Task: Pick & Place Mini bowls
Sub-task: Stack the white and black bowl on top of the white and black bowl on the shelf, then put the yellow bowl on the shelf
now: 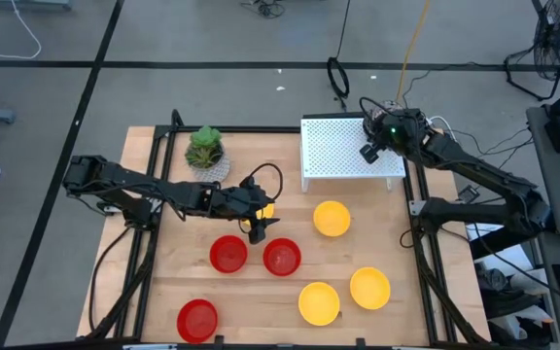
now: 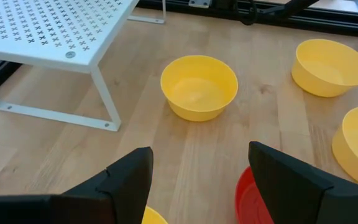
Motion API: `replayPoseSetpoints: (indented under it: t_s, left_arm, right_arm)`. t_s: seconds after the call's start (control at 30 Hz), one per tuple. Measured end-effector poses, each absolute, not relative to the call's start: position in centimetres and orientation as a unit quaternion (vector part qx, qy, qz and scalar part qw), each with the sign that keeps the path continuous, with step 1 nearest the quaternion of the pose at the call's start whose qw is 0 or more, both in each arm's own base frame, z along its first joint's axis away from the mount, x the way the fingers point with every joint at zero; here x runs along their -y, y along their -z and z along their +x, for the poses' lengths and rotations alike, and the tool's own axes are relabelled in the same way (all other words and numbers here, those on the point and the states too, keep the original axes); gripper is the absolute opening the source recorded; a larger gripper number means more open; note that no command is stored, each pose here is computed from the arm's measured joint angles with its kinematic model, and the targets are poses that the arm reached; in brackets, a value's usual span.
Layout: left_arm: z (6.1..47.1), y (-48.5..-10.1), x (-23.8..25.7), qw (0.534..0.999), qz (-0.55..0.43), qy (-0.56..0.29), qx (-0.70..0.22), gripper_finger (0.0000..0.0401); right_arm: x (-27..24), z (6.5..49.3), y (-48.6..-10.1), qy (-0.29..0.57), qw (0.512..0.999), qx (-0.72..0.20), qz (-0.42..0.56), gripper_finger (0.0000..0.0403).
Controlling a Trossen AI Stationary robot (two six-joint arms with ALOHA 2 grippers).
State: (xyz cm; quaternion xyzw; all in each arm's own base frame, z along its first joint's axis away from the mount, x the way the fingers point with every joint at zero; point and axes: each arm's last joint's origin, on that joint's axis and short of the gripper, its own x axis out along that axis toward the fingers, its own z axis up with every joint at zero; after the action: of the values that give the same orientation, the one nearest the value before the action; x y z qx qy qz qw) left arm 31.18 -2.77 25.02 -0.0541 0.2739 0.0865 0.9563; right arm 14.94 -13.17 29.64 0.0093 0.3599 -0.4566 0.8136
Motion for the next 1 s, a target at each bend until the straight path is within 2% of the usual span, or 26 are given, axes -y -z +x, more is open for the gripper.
replayPoseSetpoints:
  t_s: [0.17,0.47,0.63,0.83,1.0]
  left_arm:
    - [31.2,-25.0,2.8,0.956,-0.054,-0.086,-0.274,0.0269]
    - [31.1,-25.0,2.8,0.955,-0.058,-0.088,-0.277,0.0269]
    - [30.4,-24.0,2.8,0.933,-0.100,-0.090,-0.335,0.0269]
    - [29.1,-22.7,3.3,0.887,-0.162,-0.066,-0.428,0.0269]
    - [28.8,-22.4,3.2,0.887,-0.095,-0.090,-0.442,0.0269]
  right_arm:
    - [13.2,15.0,-29.8,0.458,0.816,-0.352,0.006,0.0026]
    - [13.3,15.1,-30.2,0.460,0.823,-0.334,-0.007,0.0108]
    - [12.9,14.6,-31.5,0.466,0.834,-0.293,-0.026,0.0145]
    - [12.0,13.5,-32.9,0.475,0.845,-0.243,-0.031,0.0166]
    - [11.1,13.4,-33.6,0.467,0.858,-0.212,-0.027,0.0169]
